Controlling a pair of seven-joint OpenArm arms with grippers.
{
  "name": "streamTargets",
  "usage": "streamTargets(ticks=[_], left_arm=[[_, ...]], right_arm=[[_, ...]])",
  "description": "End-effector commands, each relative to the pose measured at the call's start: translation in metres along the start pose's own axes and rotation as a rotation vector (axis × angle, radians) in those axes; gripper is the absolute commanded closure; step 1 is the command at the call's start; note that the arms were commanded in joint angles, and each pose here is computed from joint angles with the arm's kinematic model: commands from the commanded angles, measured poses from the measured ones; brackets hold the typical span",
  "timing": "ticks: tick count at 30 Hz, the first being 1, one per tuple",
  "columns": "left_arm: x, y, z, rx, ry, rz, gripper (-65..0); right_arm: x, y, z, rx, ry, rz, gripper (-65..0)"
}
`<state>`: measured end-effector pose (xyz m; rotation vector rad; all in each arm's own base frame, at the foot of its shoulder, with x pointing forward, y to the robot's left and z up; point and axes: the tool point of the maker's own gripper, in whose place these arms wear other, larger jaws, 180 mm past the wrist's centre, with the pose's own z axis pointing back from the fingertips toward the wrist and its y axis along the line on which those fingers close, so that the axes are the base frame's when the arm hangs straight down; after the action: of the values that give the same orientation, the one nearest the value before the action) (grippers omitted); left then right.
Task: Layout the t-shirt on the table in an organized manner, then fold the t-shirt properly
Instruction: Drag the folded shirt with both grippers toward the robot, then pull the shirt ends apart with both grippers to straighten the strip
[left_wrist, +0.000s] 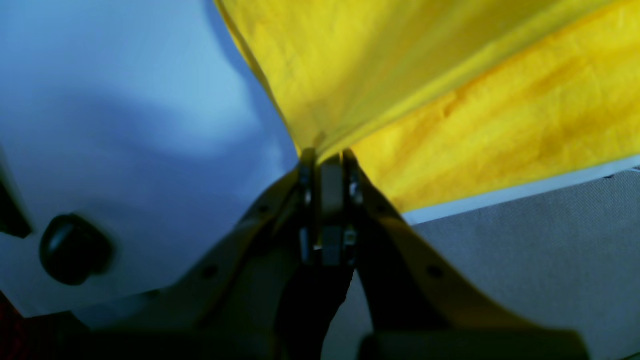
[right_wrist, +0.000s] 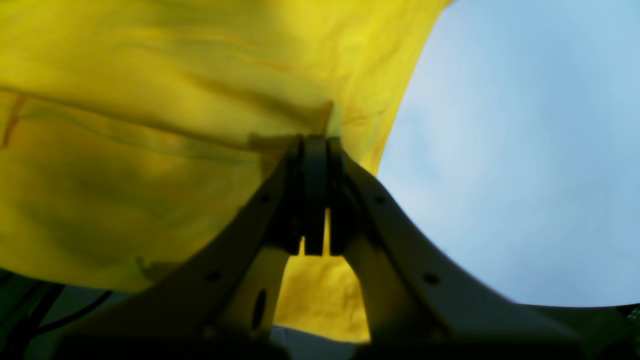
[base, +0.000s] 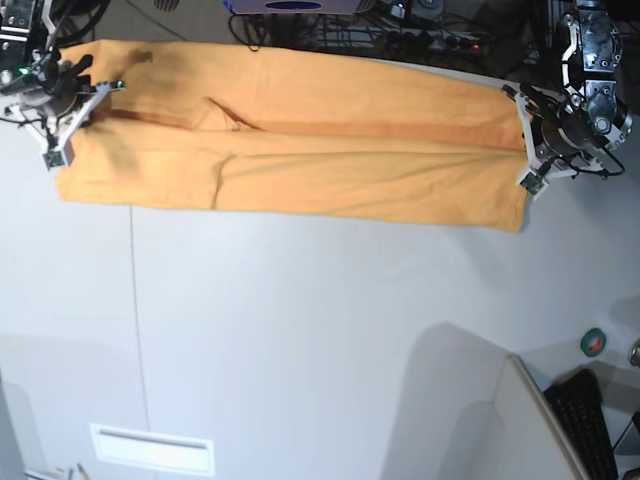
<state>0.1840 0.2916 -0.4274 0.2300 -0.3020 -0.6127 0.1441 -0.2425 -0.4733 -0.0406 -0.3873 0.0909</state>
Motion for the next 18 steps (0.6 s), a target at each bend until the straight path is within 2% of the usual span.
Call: streamTargets(ticks=[1,9,10,11,12,13,14,17,18], left_arm=[[0.002,0.010,0.004,0.026,-0.008,-0.013,0.0],[0.000,0.011,0.004,0.029,0.000,-0.013,0.0],[0.000,0.012,0.005,0.030,0.000,-0.014,0.0],[0.000,0.012,0.005,0.031,0.002,-0.013,0.0],[-0.001,0.014,0.005,0.034,0.003,-0.009,-3.6],[-0.001,0.014,0.005,0.036,0.003,-0.007,-10.5],[-0.002,0.014,0.005,0.036,0.005,-0.006,-18.1],[-0.006,0.021,0.008,0.054,0.008,0.012,-34.4],[-0.011,0.027,0.011,0.070,0.012,0.031,-37.8]], right_arm=[[0.006,-0.006,0.003,-0.012,-0.024,0.003,0.0],[0.007,-0.006,0.004,-0.014,-0.026,0.004,0.0],[0.008,-0.006,0.004,-0.015,-0.028,0.004,-3.6],[0.008,-0.006,0.004,-0.015,-0.028,0.004,-11.0],[0.008,-0.006,0.004,-0.015,-0.028,0.004,-16.7],[0.008,-0.007,0.005,-0.016,-0.028,0.004,-22.4],[0.009,-0.007,0.006,-0.018,-0.033,0.007,-25.2],[0.018,-0.006,0.016,-0.027,-0.066,0.026,-25.5],[0.021,-0.006,0.019,-0.031,-0.077,0.033,-25.7]])
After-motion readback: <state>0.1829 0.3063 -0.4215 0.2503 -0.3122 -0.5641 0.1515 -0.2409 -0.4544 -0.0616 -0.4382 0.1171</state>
